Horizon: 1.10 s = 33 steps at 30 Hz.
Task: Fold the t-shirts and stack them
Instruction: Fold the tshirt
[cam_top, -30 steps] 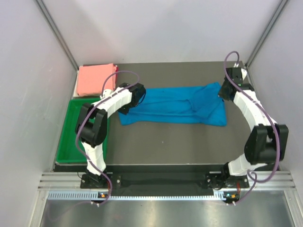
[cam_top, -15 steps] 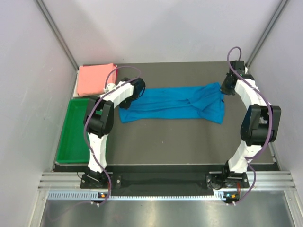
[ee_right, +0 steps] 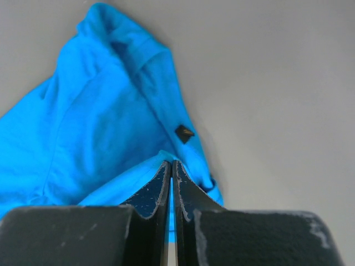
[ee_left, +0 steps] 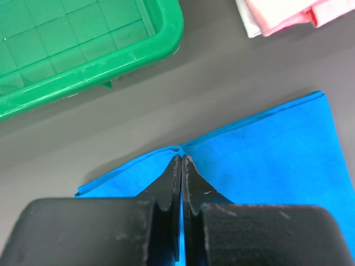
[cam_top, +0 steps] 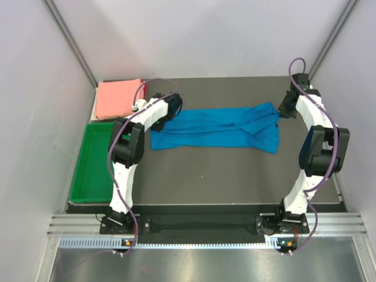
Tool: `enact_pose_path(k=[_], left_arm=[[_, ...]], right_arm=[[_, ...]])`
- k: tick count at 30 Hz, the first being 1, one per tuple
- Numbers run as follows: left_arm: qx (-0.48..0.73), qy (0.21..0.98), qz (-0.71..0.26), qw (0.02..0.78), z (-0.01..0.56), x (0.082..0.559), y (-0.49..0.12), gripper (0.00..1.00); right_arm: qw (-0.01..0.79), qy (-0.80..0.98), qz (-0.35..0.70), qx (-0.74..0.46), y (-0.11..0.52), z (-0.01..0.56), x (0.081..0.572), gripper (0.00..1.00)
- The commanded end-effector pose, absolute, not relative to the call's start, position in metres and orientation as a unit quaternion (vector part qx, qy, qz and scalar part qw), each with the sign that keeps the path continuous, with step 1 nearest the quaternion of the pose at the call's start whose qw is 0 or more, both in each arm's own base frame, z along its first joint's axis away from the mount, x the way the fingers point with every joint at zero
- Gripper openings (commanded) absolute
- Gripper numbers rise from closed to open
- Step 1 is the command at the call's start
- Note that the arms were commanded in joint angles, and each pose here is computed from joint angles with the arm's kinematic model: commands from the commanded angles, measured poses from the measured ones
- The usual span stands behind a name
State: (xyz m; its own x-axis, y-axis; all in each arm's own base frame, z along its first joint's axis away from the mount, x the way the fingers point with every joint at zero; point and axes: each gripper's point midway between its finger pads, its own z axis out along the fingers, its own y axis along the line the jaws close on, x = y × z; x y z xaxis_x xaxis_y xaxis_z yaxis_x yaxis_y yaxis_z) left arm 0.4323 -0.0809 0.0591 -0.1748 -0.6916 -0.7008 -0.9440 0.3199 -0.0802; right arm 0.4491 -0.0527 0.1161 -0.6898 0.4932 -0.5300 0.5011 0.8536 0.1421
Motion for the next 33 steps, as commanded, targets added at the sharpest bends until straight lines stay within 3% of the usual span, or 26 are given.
enact_pose_path(k=[1, 18, 20, 23, 25, 26, 30, 33], left_arm=[[-0.547, 0.737, 0.204, 0.34, 0.069, 0.433, -0.073, 0.0], [-0.533, 0.746, 0.196, 0.347, 0.058, 0.45, -0.079, 0.0], [-0.526, 0.748, 0.198, 0.354, 0.064, 0.453, -0.078, 0.07], [-0.519, 0.749, 0.206, 0.357, 0.082, 0.45, -0.075, 0.32], [-0.502, 0.754, 0.201, 0.372, 0.105, 0.451, -0.077, 0.4], [-0.491, 0.758, 0.193, 0.385, 0.115, 0.454, -0.082, 0.41], [-0.459, 0.77, 0.159, 0.414, 0.156, 0.447, -0.094, 0.43], [-0.414, 0.811, 0.108, 0.399, 0.158, 0.435, -0.11, 0.42]], right_arm=[[0.333, 0.898, -0.019, 0.287, -0.071, 0.154, 0.447, 0.0], [0.345, 0.903, 0.02, 0.254, -0.072, 0.141, 0.498, 0.0], [0.342, 0.909, 0.049, 0.235, -0.061, 0.139, 0.505, 0.0], [0.325, 0.916, 0.075, 0.221, -0.051, 0.127, 0.509, 0.07], [0.299, 0.922, 0.068, 0.235, -0.052, 0.123, 0.5, 0.2], [0.286, 0.918, 0.045, 0.272, -0.06, 0.123, 0.487, 0.29], [0.281, 0.896, 0.048, 0.341, -0.065, 0.133, 0.447, 0.48], [0.279, 0.877, 0.078, 0.384, -0.056, 0.137, 0.412, 0.48]])
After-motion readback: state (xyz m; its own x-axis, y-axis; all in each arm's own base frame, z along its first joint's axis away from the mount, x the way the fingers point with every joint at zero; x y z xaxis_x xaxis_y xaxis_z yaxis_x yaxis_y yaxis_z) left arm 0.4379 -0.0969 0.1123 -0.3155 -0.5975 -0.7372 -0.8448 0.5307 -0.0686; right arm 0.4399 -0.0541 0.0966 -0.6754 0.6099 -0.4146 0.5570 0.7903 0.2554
